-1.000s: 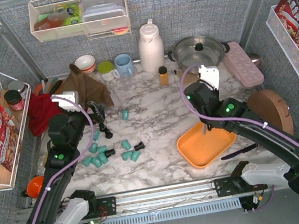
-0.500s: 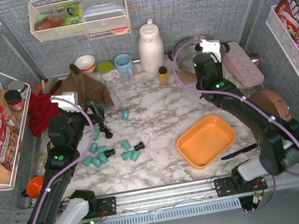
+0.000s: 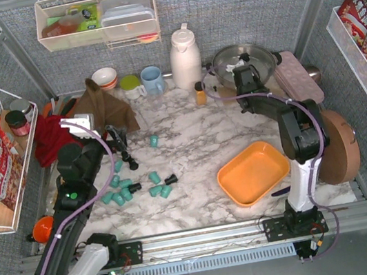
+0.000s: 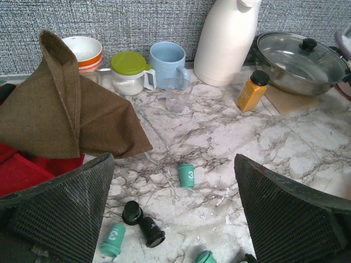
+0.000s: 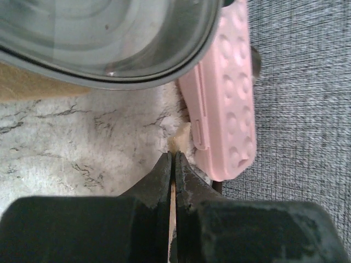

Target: Mix the coffee capsules in the storage basket

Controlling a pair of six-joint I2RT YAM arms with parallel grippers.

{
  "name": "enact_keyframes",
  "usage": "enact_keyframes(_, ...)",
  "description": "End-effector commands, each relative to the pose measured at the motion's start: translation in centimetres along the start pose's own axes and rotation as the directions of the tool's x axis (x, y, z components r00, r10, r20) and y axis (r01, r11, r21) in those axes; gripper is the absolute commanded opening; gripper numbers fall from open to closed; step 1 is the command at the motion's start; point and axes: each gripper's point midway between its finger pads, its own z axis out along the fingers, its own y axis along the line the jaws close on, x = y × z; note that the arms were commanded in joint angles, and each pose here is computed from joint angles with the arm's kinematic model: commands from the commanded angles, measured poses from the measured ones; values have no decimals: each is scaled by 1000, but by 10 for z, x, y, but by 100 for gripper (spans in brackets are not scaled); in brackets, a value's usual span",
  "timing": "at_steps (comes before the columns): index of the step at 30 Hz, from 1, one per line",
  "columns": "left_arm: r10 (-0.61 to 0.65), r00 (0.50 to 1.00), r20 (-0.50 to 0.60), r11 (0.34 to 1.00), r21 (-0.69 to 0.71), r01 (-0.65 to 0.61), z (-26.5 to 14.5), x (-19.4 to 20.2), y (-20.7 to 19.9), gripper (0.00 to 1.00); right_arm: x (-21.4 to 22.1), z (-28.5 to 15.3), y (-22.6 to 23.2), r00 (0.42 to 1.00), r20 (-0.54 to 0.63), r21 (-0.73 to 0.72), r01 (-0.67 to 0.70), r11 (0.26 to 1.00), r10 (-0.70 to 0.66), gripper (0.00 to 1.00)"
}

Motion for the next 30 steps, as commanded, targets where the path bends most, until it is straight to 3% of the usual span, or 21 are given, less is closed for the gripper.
enact_keyframes(1, 7, 999, 31, 1000, 3, -7, 1, -9, -1, 99, 3, 18, 15, 1000, 16, -63, 21, 998, -20, 11)
enact_keyframes(4, 7, 1000, 30, 1000, 3, -7, 1, -9, -1, 99, 8, 20, 20, 1000, -2, -130, -14, 991, 14, 50)
enact_keyframes(7, 5, 1000, 28, 1000, 4, -5, 1, -8, -1, 99, 8, 16, 19, 998, -18, -172, -61, 983, 59, 66)
enact_keyframes(15, 11, 1000, 26, 1000, -14, -11, 0, -10, 2, 99, -8, -26, -8, 983, -24, -220, -184, 958, 183, 76)
enact_keyframes(23, 11, 999, 31, 1000, -14, -11, -2, -12, 2, 99, -9, -92, -33, 942, -31, -327, -327, 887, 335, 77)
enact_keyframes(27, 11, 999, 32, 1000, -16, -11, -2, -12, 2, 99, -13, -140, -24, 956, 91, -496, -201, 845, 280, 76)
enact_keyframes(30, 8, 999, 31, 1000, -14, -8, -1, -11, 2, 99, -19, -183, -8, 938, 323, -589, 96, 802, 126, 75)
